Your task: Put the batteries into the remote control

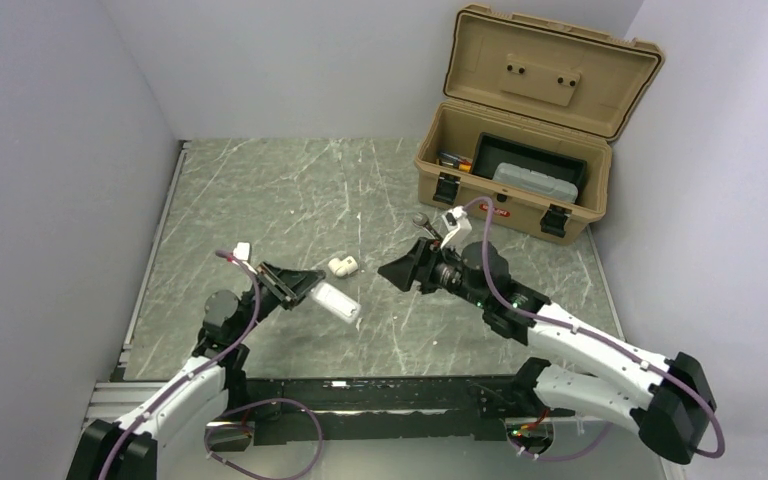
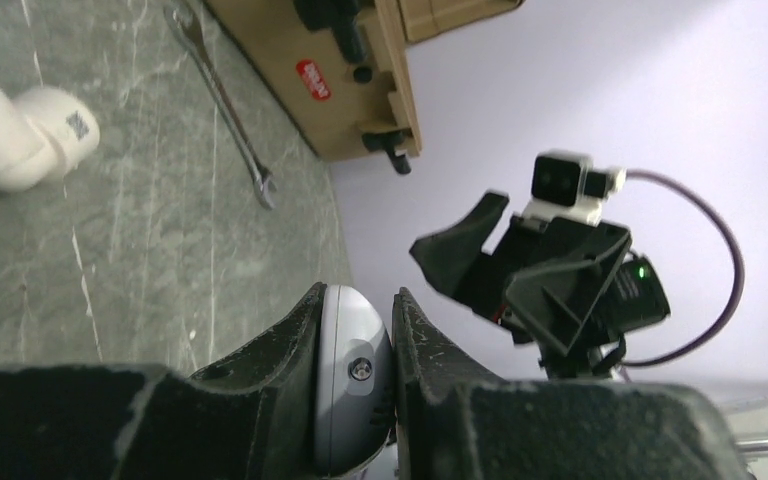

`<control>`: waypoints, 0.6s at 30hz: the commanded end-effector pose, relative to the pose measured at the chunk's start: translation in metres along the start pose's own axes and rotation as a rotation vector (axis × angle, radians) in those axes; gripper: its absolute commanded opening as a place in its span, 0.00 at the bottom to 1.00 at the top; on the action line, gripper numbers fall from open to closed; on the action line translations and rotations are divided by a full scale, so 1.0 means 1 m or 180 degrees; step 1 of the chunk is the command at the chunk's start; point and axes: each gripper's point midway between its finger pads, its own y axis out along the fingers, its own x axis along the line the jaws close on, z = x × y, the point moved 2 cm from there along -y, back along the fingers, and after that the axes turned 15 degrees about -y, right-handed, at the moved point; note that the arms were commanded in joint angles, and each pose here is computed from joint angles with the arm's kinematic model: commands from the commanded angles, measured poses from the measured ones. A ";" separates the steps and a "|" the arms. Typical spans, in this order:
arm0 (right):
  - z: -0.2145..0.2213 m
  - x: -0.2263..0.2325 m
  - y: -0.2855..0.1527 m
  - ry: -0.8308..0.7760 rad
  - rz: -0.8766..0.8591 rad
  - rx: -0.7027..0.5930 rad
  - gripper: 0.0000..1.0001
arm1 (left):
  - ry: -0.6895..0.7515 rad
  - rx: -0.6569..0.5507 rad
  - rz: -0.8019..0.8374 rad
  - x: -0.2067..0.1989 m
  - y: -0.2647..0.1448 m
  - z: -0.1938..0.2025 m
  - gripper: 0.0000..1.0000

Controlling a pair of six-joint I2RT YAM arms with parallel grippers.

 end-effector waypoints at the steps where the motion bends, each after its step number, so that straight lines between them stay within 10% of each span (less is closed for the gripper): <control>1: 0.015 0.025 -0.004 -0.0367 -0.1137 0.0470 0.79 | -0.0080 0.0488 -0.0105 0.002 -0.002 0.021 0.00; 7: 0.025 0.048 -0.004 -0.0141 -0.1967 0.0628 0.90 | -0.0152 0.0687 -0.0014 -0.002 0.000 0.028 0.00; 18: 0.064 0.050 0.013 -0.0094 -0.1862 0.1031 0.91 | -0.0122 0.0734 0.0126 -0.013 0.006 0.028 0.00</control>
